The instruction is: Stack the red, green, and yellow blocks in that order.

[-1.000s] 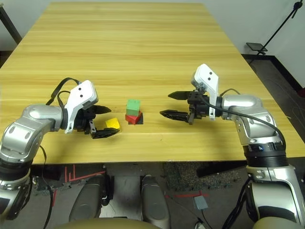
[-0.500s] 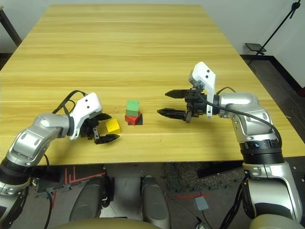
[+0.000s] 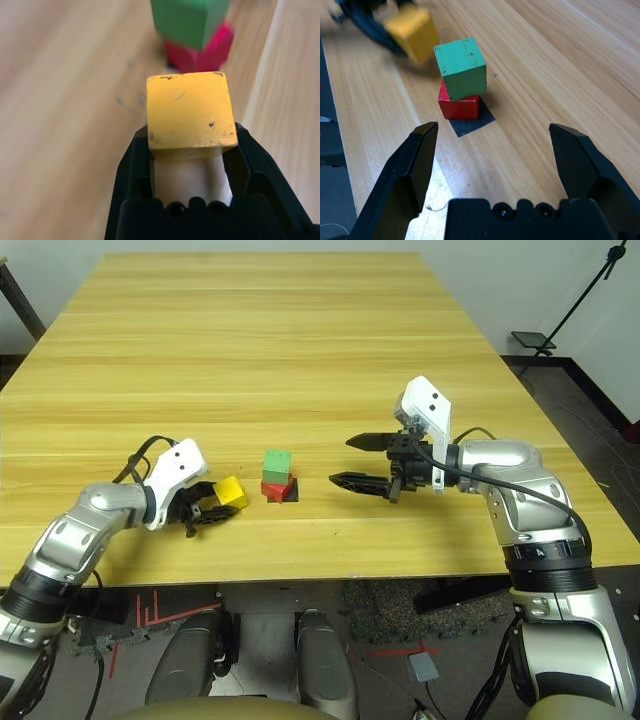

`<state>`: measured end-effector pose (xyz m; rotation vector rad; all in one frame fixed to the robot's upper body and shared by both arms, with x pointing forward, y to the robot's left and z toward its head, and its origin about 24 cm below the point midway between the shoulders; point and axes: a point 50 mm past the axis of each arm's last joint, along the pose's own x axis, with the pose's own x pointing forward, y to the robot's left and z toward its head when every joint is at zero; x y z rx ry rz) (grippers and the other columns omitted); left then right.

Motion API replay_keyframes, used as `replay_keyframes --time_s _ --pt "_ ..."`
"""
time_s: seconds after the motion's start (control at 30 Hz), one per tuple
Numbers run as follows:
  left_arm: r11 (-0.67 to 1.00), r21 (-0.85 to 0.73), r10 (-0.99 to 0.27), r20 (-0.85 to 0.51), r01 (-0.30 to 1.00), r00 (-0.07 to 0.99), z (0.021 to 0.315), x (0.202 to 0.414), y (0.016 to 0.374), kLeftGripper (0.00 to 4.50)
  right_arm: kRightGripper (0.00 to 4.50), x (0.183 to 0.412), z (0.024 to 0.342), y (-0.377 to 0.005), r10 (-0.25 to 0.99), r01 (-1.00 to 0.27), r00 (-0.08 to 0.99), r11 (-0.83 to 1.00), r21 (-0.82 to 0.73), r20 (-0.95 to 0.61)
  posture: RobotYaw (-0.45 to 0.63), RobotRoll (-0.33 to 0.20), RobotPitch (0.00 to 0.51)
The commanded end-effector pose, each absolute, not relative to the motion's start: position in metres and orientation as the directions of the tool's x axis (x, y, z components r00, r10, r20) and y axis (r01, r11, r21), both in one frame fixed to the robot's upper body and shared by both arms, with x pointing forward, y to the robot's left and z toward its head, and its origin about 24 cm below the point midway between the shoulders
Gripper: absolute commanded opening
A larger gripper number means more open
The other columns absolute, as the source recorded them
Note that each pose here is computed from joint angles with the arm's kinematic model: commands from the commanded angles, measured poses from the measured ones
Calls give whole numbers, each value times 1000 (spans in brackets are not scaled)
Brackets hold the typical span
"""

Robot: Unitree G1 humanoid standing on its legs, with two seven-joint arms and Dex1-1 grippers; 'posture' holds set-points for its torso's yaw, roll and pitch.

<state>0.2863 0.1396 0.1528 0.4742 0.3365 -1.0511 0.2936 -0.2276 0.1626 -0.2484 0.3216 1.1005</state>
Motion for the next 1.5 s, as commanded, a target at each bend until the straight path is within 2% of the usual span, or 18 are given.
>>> replay_keyframes --time_s 0.03,0.13,0.23,0.5,0.73,1.5 --pt "345 219 -788 -461 913 408 191 281 130 2050 4500 291 163 -231 823 -895 424 444 -38 -377 234 -59 83" --pt "291 204 -787 -505 935 355 216 282 122 2050 4500 290 159 -232 822 -896 419 444 -27 -386 242 -44 86" --pt "242 143 -779 -561 960 280 225 288 108 2050 4500 289 156 -232 822 -898 410 439 -19 -396 242 -32 86" --pt "188 90 -769 -606 978 203 212 314 76 2050 4500 285 153 -227 828 -900 404 436 -7 -389 220 -23 95" --pt "185 112 -780 -588 976 215 204 325 65 2050 4500 282 154 -226 826 -897 408 442 -2 -389 204 -24 103" --pt "179 124 -790 -573 976 218 187 332 64 2050 4500 279 156 -226 822 -889 419 457 8 -387 183 -28 128"
